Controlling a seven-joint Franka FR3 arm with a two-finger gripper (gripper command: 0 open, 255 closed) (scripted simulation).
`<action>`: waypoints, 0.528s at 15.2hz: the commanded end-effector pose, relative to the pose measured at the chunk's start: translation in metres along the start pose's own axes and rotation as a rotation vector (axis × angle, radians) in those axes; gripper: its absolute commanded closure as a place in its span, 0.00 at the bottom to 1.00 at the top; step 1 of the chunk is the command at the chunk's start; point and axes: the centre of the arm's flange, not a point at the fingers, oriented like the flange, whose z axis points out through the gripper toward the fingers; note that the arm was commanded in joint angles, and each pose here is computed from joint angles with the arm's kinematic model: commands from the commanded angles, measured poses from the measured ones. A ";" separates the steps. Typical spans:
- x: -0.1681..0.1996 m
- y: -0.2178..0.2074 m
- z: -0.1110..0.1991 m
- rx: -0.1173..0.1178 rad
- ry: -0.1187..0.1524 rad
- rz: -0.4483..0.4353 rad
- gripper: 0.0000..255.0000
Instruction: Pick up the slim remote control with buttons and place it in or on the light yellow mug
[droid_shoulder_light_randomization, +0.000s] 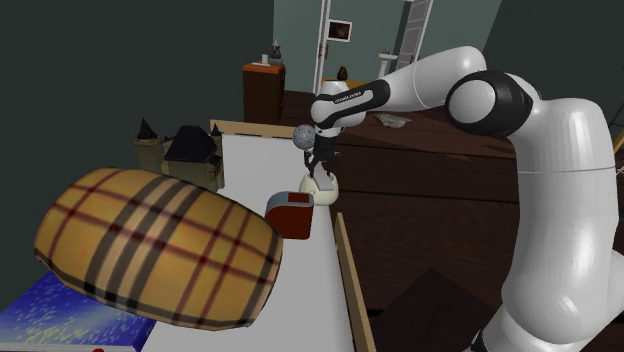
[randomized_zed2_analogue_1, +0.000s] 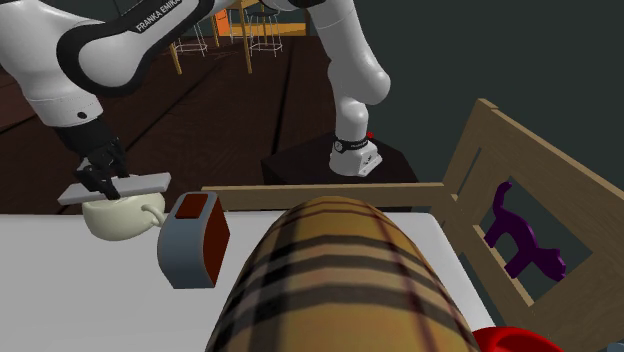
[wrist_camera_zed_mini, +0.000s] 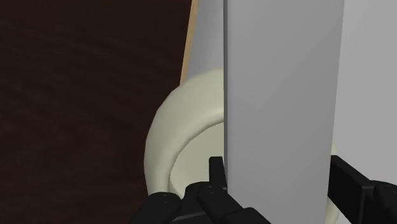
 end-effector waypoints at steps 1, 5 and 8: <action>0.000 0.000 0.003 -0.001 -0.003 0.000 1.00; 0.000 0.000 0.003 -0.001 -0.003 0.000 0.00; 0.000 0.000 0.003 -0.001 -0.003 0.000 0.00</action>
